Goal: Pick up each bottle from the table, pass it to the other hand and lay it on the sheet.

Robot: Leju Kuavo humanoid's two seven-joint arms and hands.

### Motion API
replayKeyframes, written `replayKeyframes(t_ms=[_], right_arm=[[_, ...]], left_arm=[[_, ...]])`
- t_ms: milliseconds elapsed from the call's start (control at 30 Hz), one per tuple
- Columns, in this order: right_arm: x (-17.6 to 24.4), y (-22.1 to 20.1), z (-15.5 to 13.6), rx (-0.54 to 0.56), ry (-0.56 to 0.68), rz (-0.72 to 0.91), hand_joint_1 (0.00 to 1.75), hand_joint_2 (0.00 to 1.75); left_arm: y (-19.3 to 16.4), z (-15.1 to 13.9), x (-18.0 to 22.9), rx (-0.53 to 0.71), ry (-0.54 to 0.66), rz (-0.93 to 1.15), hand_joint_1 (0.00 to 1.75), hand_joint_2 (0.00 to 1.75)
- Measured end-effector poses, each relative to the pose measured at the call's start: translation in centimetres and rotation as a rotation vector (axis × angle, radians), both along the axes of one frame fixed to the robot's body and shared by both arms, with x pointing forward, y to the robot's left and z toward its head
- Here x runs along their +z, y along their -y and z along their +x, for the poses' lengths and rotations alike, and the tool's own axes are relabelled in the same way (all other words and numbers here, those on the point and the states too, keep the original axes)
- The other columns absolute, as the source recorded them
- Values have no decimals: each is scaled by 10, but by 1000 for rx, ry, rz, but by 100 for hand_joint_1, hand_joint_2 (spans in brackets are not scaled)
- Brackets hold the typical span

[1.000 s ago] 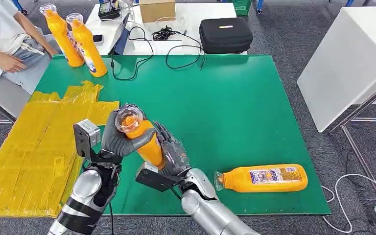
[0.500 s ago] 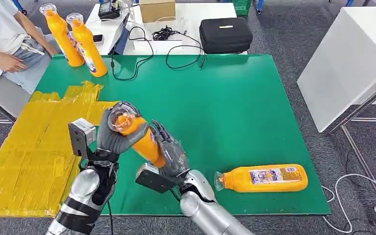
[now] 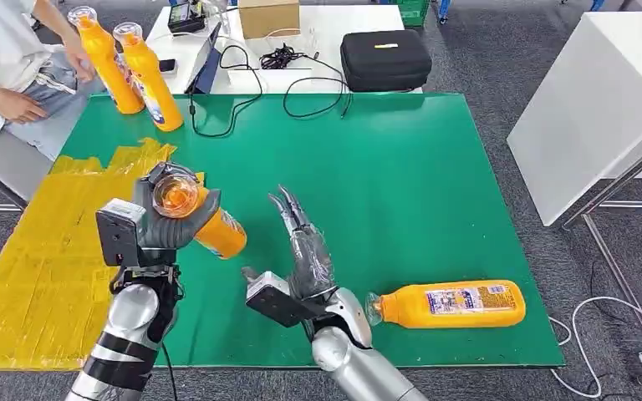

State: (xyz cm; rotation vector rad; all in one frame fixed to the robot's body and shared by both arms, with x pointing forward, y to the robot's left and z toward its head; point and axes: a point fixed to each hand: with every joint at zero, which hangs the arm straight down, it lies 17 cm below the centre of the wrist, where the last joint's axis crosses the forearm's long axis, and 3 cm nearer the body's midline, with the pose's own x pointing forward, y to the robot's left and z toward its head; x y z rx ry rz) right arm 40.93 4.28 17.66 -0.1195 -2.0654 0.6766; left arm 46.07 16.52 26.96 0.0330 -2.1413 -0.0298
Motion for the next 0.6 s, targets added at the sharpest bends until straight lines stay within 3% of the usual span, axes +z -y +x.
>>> replayKeyframes(t_ms=[133, 367, 500, 600], right_arm=[[5, 3, 0, -6, 12, 10, 0, 175], [38, 23, -6, -43, 86, 94, 0, 175], [60, 33, -14, -51, 135, 137, 0, 175], [76, 38, -21, -51, 173, 166, 0, 175]], left_arm=[[-3, 1, 0, 14, 3, 6, 175, 175], [-32, 1, 8, 195, 63, 112, 175, 175], [-49, -6, 21, 378, 152, 255, 175, 175], [-45, -17, 37, 525, 290, 505, 175, 175]])
